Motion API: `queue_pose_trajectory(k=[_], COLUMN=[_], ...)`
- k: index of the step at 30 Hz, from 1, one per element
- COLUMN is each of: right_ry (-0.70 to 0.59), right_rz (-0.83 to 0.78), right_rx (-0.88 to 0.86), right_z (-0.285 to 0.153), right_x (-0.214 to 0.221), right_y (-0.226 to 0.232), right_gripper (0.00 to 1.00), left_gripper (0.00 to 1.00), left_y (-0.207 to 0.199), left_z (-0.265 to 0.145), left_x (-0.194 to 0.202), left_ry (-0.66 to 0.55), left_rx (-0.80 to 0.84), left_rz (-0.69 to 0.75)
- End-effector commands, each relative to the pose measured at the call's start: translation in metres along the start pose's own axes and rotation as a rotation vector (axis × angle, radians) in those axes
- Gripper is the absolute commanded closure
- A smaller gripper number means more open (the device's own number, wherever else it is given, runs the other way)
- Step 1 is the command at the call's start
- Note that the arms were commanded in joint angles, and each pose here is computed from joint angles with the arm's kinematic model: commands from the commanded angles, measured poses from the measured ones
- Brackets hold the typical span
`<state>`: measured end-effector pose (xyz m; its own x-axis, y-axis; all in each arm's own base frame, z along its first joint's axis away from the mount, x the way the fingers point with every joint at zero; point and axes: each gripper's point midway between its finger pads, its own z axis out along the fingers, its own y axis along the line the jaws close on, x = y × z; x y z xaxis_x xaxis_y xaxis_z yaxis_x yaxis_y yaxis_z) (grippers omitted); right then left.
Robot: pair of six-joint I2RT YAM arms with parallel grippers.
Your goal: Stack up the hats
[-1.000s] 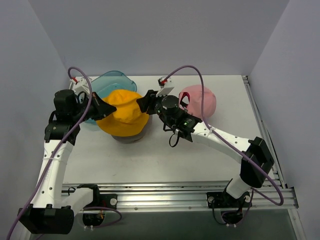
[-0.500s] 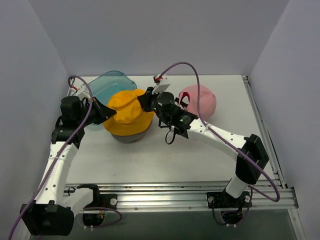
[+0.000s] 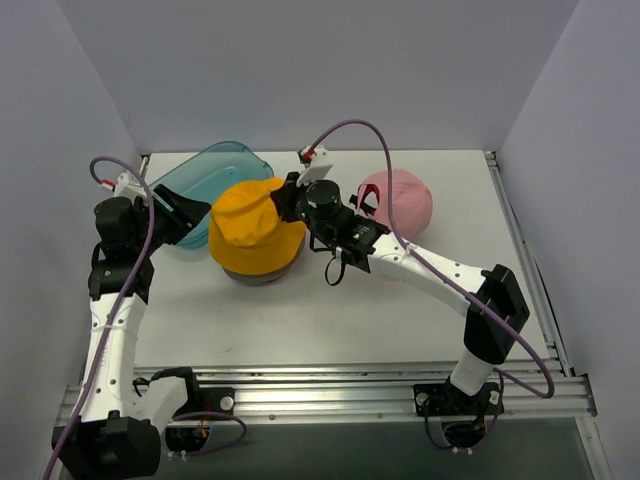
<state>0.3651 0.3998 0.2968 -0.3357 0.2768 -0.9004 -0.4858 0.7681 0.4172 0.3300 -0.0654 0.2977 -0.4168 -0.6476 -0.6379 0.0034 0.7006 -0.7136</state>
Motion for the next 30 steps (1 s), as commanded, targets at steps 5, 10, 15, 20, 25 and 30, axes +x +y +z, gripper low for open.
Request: queue_pose_trajectory(k=[5, 10, 15, 20, 25, 30], right_ry=[-0.025, -0.025, -0.001, 0.038, 0.057, 0.179], right_rz=[0.02, 0.019, -0.002, -0.006, 0.034, -0.06], right_rx=[-0.028, -0.022, -0.076, -0.117, -0.188, -0.239], right_z=[0.003, -0.001, -0.004, -0.007, -0.013, 0.002], right_x=[-0.008, -0.007, -0.008, -0.024, -0.049, -0.033], right_y=[0.009, 0.006, 0.012, 0.007, -0.024, -0.031], right_gripper=[0.98, 0.94, 0.73, 0.59, 0.53, 0.47], left_gripper=[0.32, 0.31, 0.3, 0.23, 0.21, 0.21], left_y=[0.025, 0.057, 0.074, 0.071, 0.077, 0.078], left_z=[0.001, 0.009, 0.013, 0.008, 0.016, 0.021], left_x=[-0.001, 0.014, 0.023, 0.03, 0.035, 0.043], left_ry=[-0.07, -0.067, -0.057, -0.136, -0.117, -0.12], left_rx=[0.027, 0.065, 0.062, 0.177, 0.188, 0.266], left_rz=[-0.116, -0.199, -0.212, -0.19, -0.172, -0.176])
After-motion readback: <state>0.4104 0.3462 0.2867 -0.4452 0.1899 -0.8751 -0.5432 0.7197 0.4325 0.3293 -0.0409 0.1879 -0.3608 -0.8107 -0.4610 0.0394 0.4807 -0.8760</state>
